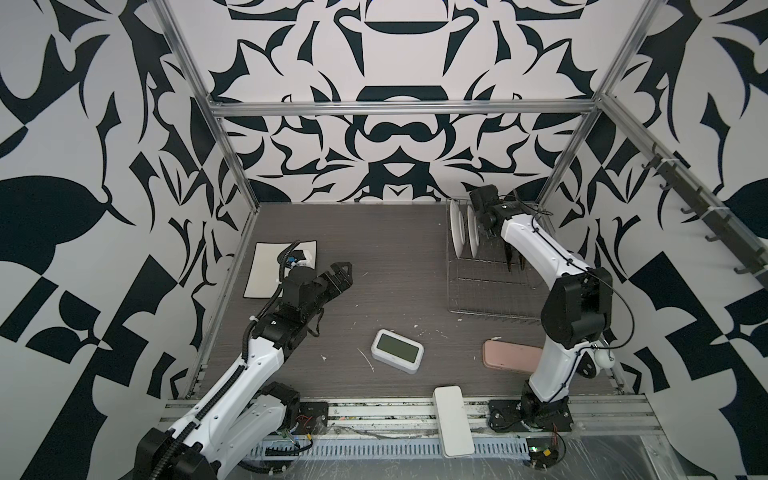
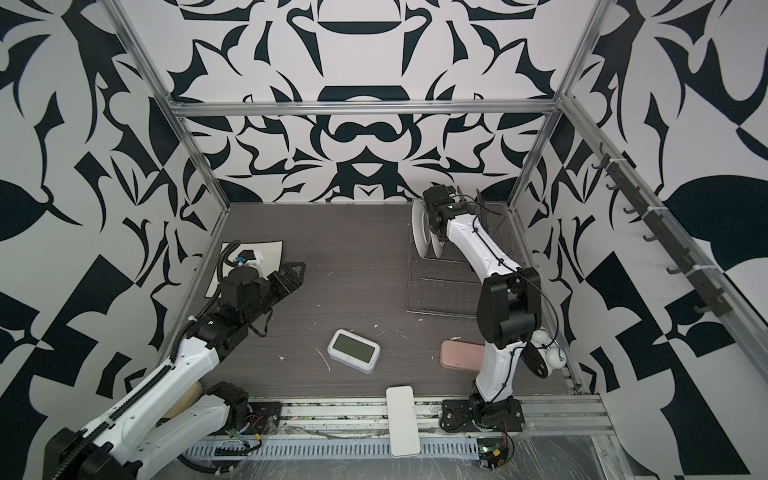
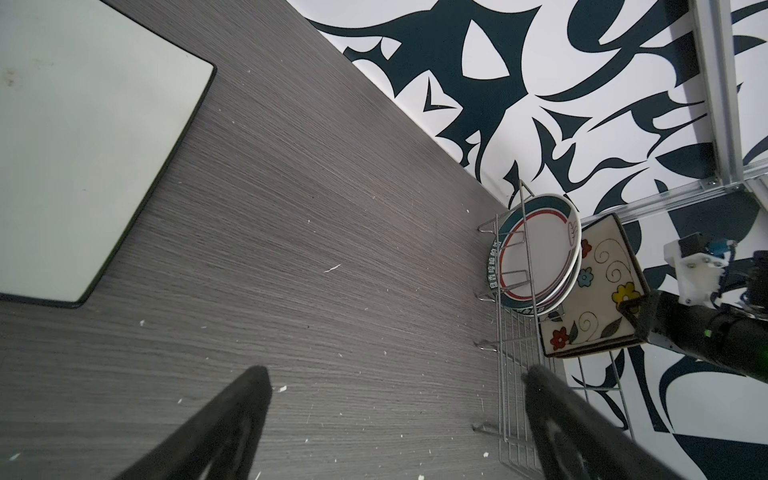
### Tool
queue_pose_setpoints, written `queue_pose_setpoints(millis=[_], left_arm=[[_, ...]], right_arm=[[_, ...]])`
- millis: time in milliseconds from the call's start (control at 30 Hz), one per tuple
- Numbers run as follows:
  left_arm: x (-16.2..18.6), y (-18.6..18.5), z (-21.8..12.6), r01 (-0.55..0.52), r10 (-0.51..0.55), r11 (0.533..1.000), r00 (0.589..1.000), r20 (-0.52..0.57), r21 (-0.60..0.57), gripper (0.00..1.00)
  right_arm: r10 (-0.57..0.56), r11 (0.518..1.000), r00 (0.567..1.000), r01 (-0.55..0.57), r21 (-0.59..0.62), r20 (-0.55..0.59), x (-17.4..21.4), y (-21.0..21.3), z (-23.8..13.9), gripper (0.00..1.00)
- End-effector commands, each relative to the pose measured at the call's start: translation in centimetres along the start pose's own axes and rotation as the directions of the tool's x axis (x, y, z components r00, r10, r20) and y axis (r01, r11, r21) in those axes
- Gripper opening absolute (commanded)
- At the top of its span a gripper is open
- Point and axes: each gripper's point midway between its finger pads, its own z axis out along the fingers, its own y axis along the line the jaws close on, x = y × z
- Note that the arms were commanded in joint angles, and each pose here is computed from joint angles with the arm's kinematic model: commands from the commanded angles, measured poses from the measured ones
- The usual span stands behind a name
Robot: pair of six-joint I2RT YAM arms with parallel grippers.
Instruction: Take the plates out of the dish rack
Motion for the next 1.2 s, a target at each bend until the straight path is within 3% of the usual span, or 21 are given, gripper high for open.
queue_pose_setpoints(millis=[0,133,200,1167], left_arm=[[-0.4,-0.2,-0.2,0.000,0.000,1.000,1.000,0.022,-0.001,1.00],[-0.5,-0.2,-0.3,-0.001,0.001,1.000,1.000,0.024,0.000,1.00],[-0.4,-0.2,-0.4,-0.001,0.001,1.000,1.000,0.023,0.000,1.00],[-0.8,-0.3,-1.9,0.005,-0.005,1.000,0.999,0.040,0.000,0.99]], right_arm=[[0.047,0.999,0.998,-0.047,0.014,0.033,-0.9,-1.1,-0.8,0.11],[0.045,0.999,0.998,-0.045,0.010,0.037,-1.0,-1.1,-1.0,0.07],[0.039,0.999,0.998,-0.040,0.008,0.038,-1.1,-1.2,-1.0,0.00],[0.094,0.994,0.982,-0.103,0.044,0.164,-3.5,-4.2,-3.8,0.00]])
